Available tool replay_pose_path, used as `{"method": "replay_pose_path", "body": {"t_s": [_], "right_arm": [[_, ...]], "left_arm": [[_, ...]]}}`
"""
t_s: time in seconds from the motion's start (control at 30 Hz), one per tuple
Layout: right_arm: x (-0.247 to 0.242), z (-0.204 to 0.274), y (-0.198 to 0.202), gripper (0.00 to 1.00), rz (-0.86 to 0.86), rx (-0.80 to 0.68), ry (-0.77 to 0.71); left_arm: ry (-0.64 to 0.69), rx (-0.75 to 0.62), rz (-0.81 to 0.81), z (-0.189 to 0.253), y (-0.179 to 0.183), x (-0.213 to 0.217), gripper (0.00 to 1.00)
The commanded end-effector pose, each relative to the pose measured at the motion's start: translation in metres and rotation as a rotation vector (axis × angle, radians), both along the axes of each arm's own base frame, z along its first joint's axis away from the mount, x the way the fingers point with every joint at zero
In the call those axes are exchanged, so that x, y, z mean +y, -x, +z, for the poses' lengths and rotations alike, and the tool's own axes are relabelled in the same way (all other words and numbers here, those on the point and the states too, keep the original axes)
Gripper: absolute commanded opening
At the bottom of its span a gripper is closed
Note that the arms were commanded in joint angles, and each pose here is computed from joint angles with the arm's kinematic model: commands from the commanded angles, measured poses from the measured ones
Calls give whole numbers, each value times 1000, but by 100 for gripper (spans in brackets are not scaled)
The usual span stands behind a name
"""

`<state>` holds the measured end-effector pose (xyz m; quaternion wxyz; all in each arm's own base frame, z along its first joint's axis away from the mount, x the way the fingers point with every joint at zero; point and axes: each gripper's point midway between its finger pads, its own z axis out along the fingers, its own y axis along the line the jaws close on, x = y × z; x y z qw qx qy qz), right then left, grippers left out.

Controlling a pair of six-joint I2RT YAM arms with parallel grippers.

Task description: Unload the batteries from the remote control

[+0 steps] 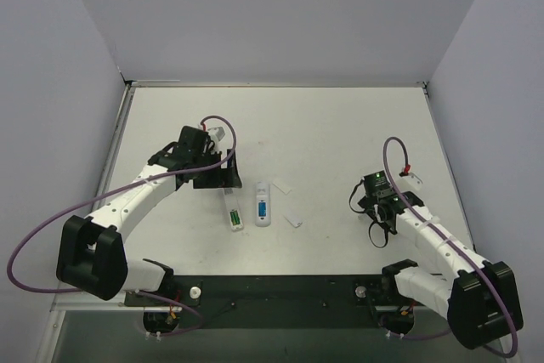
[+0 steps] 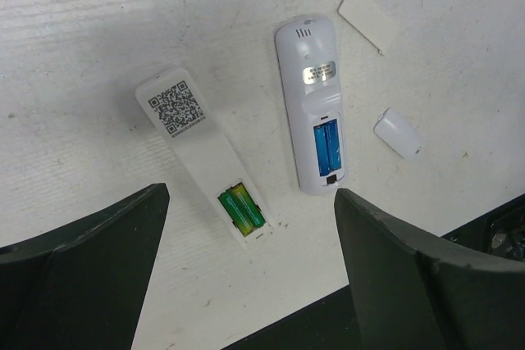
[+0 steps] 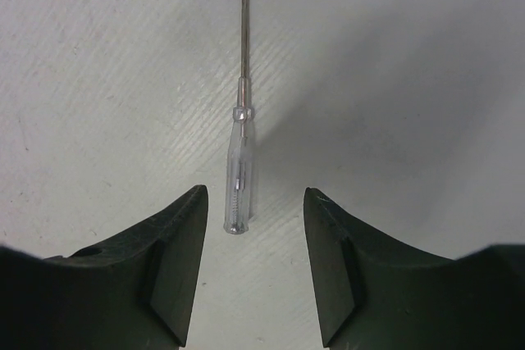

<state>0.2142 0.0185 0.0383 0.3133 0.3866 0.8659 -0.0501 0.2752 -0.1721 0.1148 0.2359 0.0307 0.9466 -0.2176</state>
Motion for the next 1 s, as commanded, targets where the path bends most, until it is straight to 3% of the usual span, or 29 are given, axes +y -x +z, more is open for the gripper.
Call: {"method": "replay_pose_path", "body": {"t_s": [0.0, 0.4, 0.5, 0.8, 0.97], "right_arm": [[12, -10, -10, 45, 22, 4, -66], [13, -37, 1, 37, -17, 116, -87], [10, -37, 1, 31, -7, 120, -67], [12, -41, 3, 2, 67, 124, -53], [23, -28, -7, 0, 201, 77, -53]], "left_arm": [[64, -79, -48, 20, -6, -10, 93], [84, -68, -66, 19, -4, -13, 91], [85, -70, -68, 19, -3, -13, 89], [125, -77, -61, 24, 1, -17, 85], [167, -70, -59, 31, 7, -22, 82]]}}
